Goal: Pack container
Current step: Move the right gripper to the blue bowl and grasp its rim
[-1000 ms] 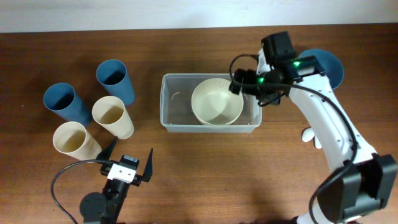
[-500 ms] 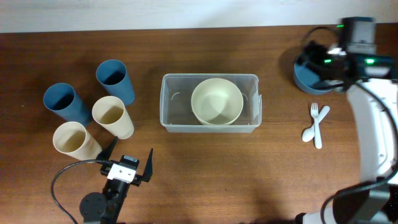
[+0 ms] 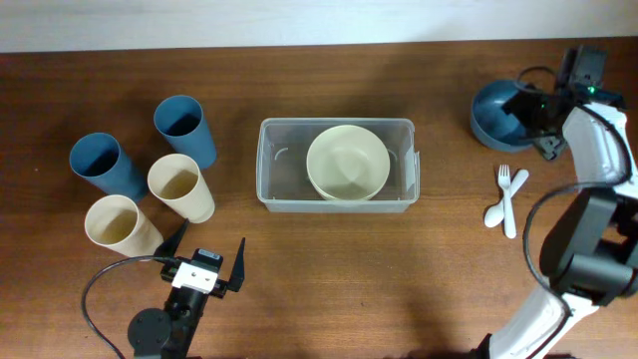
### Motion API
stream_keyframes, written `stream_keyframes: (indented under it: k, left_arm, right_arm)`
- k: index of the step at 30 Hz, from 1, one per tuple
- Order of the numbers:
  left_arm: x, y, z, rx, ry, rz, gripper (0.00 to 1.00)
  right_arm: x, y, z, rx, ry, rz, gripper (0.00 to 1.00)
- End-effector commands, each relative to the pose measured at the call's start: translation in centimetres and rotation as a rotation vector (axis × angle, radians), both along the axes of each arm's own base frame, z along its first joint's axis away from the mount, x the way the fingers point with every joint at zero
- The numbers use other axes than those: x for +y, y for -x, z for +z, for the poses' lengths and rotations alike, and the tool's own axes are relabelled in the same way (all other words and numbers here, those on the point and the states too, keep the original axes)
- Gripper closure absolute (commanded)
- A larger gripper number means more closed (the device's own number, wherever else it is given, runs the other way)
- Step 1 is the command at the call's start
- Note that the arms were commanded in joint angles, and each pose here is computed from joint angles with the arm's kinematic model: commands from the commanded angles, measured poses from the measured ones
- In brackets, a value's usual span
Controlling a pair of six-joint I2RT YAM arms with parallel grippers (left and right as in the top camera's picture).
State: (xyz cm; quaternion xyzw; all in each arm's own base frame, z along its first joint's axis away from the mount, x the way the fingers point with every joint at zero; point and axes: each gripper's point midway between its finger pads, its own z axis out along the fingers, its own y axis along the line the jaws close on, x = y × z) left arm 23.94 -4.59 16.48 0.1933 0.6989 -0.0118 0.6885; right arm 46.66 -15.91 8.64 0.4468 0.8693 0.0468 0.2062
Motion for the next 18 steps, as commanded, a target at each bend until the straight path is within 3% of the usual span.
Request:
stream_keyframes:
  k: [1, 10, 18]
  left_arm:
    - [0.2, 0.0, -0.2, -0.002, -0.009, 0.012, 0.00]
    - [0.2, 0.0, -0.2, -0.002, -0.009, 0.012, 0.00]
    - [0.2, 0.0, -0.2, -0.002, -0.009, 0.012, 0.00]
  right_arm:
    - [-2.2, 0.1, -0.5, -0.006, 0.011, -0.071, 0.05]
    - [-4.1, -0.3, -3.3, 0.002, 0.006, -0.100, 0.06]
    - [-3.1, -0.9, -7.6, 0.031, -0.067, -0.071, 0.14]
